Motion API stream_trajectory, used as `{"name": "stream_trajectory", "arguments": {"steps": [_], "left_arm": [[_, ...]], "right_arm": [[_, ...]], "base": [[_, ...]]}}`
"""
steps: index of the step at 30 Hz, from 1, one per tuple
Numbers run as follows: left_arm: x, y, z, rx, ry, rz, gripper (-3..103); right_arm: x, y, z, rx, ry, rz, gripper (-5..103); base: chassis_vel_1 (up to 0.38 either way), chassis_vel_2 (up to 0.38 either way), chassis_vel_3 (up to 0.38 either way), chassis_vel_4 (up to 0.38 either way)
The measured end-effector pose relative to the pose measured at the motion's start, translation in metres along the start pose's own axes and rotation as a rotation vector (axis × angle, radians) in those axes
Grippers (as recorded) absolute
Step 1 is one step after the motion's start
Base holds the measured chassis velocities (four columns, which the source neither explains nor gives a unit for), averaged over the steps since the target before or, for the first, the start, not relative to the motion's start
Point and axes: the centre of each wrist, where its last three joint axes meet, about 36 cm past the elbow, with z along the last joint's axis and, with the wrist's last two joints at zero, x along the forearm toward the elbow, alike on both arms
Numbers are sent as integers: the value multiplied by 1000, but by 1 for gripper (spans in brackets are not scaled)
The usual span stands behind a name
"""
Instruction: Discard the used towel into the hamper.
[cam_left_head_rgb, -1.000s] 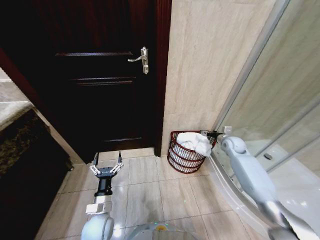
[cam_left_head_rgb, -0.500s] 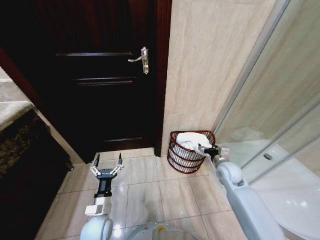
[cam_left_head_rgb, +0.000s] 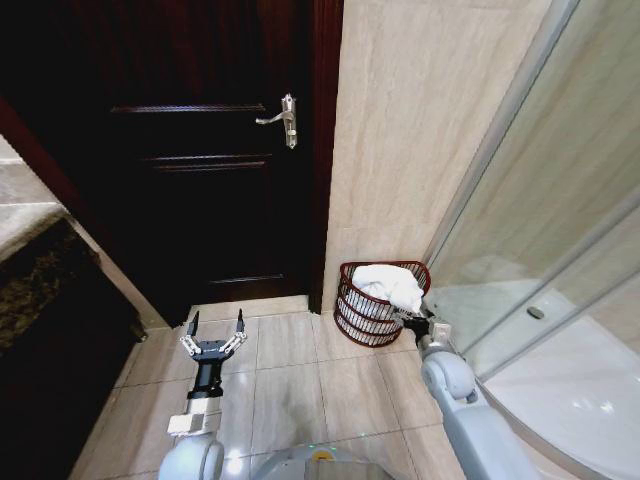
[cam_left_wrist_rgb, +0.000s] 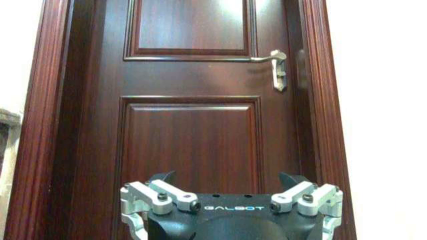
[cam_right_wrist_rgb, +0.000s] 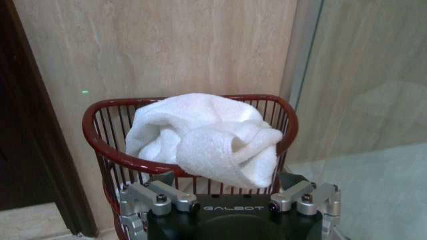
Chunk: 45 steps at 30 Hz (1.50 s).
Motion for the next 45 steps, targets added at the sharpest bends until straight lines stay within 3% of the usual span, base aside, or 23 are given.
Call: {"name": "stream_trajectory", "arguments": {"steps": [2,12,19,22,23,25,28,29,32,45], "left_arm": [[1,0,0,0,0,-1,100],[5,4,-1,-3,-4,-8,100],[4,6,-4,3,-13,-10,100],[4,6,-4,4,-14,-11,100],[4,7,-4,4,-14,-11,100],[4,8,-4,4,-15,-12,100],[4,9,-3,3,-15,-14,100],[4,9,-3,3,-15,-14,100],[4,10,-2,4,-14,-14,100],[6,11,0,-1,-10,-23,100]], "right_arm": [[-6,1,2,-2,-19,-9,103],[-7,3,1,2,-31,-21,79],[-10,2,0,5,-30,-15,47],[-12,1,-2,5,-32,-13,41],[-13,1,-3,5,-34,-10,30],[-14,1,-3,4,-34,-9,30],[-15,1,-3,3,-31,-7,14],[-15,1,-3,3,-31,-7,14],[-18,0,-2,1,-29,-4,2],[-46,-16,-34,4,-88,19,0]], "base": [[0,0,0,0],[0,0,0,0],[0,0,0,0],[0,0,0,0],[0,0,0,0],[0,0,0,0],[0,0,0,0],[0,0,0,0],[0,0,0,0],[0,0,0,0]]}}
